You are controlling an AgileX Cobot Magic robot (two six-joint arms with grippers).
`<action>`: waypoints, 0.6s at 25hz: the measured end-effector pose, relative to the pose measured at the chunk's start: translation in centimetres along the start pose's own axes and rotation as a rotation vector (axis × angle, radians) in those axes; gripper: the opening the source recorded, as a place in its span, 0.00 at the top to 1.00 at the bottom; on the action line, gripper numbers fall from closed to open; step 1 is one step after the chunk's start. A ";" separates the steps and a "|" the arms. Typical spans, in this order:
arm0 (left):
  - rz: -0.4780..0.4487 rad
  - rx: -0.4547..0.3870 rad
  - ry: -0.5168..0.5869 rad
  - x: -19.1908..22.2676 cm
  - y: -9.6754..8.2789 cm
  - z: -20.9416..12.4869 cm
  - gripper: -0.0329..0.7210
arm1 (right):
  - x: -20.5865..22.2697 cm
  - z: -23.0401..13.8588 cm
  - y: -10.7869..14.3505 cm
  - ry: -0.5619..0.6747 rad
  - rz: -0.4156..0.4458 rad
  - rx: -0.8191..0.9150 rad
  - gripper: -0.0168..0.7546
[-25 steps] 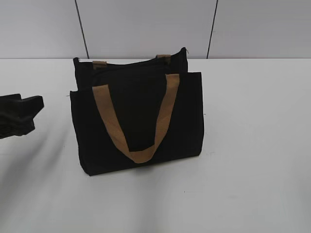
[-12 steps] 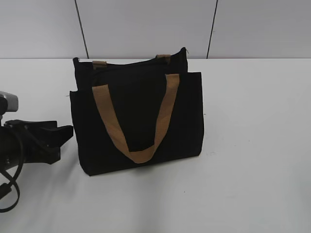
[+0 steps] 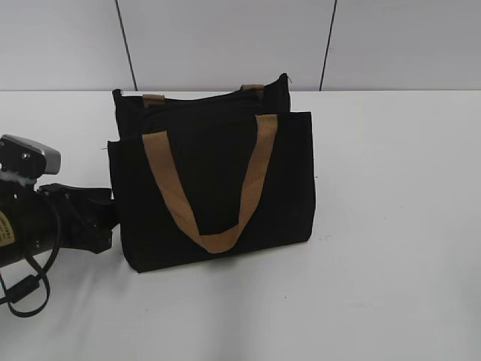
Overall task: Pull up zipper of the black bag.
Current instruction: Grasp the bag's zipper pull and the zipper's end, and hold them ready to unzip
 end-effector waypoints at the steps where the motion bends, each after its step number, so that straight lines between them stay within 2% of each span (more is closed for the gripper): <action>1: 0.005 -0.001 -0.005 0.1 0.2 0.0 0.49 | 0.0 0.0 0.0 0.000 0.000 0.000 0.32; 8: -0.016 0.022 -0.060 0.4 0.8 0.7 0.45 | 0.0 0.0 0.0 0.000 0.000 0.000 0.32; 15: -0.051 0.052 -0.068 1.6 0.8 0.9 0.44 | 0.0 0.0 0.0 0.000 0.000 0.000 0.32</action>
Point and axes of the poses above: a point on each arm's last joint axis where the gripper is mounted, x pointing out along that axis toward the gripper, y along the wrist's bending axis when the last joint is at zero, z = x × y, the point moved 8 cm from there along x, pointing out along that axis toward the gripper, and after that the axes turned 5 degrees about x, right-handed, at the moved point
